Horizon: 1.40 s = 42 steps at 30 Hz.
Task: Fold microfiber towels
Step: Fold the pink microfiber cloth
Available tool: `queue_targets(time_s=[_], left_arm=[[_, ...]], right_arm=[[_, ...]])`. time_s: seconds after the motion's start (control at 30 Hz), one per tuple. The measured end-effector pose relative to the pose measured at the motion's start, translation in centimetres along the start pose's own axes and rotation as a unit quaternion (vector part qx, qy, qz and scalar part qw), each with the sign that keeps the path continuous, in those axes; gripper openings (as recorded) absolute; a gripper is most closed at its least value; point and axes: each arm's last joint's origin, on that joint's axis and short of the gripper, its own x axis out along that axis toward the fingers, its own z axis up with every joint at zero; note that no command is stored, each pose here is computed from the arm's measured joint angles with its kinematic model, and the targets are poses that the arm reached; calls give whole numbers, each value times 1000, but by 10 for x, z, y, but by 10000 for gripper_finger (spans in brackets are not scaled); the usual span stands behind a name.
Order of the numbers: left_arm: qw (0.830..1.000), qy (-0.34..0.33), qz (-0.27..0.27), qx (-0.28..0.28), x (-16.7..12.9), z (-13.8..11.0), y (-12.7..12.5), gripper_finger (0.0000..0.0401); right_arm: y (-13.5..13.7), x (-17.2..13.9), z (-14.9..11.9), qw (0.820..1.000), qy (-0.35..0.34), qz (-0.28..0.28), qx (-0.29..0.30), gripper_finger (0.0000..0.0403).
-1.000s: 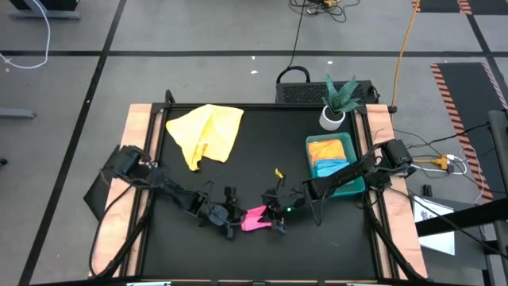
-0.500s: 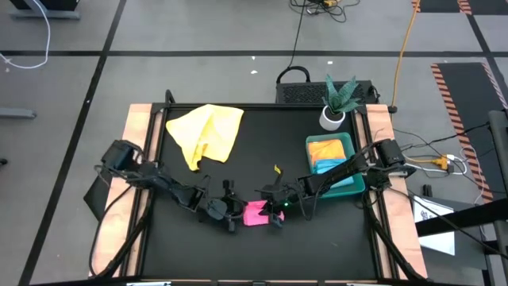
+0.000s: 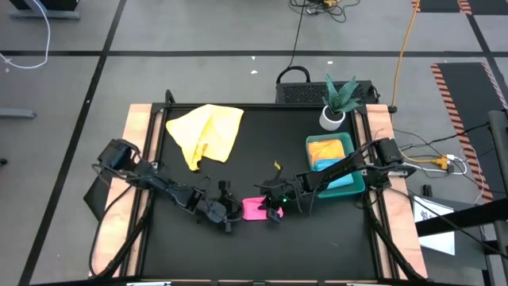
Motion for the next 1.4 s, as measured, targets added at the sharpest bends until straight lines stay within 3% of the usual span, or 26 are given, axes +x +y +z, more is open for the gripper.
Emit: queue_targets(time_s=[0.37, 0.77, 1.03, 1.2, 1.4], left_arm=[[1000, 21, 8, 1, 13, -8, 8, 9], [1000, -8, 1, 10, 29, -12, 4, 6], [1000, -4, 0, 17, 15, -3, 8, 15], [1000, -25, -12, 8, -9, 14, 9, 8], [993, -102, -62, 3, -22, 33, 3, 9]], right_arm=[[13, -13, 8, 999, -14, 32, -8, 8], [-7, -10, 8, 1000, -15, -22, 12, 8], [-17, -11, -7, 999, -3, -30, 35, 15], [-18, -12, -10, 999, -10, -26, 34, 36], [-17, -16, -5, 999, -24, -17, 19, 99]])
